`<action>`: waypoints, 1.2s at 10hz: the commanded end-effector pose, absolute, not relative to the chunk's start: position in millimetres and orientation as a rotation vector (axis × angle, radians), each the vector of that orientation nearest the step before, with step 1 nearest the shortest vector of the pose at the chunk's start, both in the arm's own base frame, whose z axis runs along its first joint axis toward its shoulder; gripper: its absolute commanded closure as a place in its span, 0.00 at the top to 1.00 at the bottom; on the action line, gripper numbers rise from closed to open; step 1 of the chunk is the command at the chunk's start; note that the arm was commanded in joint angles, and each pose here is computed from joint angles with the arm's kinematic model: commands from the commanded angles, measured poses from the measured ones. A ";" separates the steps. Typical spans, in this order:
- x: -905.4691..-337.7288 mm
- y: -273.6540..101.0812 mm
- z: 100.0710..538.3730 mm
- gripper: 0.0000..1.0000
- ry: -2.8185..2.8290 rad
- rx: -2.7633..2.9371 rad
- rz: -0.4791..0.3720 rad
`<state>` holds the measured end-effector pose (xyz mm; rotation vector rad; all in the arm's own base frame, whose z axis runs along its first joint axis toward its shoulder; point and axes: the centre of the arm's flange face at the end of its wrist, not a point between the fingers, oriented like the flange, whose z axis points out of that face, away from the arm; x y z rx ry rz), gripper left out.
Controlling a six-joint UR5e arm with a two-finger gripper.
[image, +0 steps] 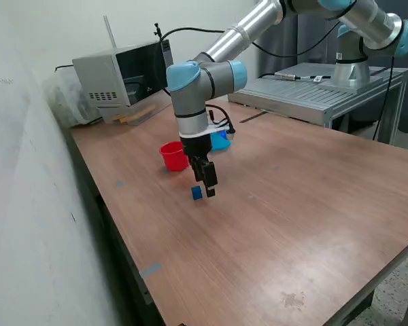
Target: Place red objects in the red bin, and blue objects in the blue bin.
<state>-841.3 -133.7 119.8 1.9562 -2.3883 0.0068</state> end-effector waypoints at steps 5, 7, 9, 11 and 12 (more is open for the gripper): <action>-850.6 -130.3 117.1 1.00 -2.354 1.979 -0.015; -851.0 -127.7 117.1 1.00 -2.357 1.976 -0.016; -852.4 -122.5 111.4 1.00 -2.366 1.971 -0.011; -853.6 -122.4 104.5 1.00 -2.361 1.982 -0.007; -853.9 -122.4 105.3 1.00 -2.360 1.981 -0.009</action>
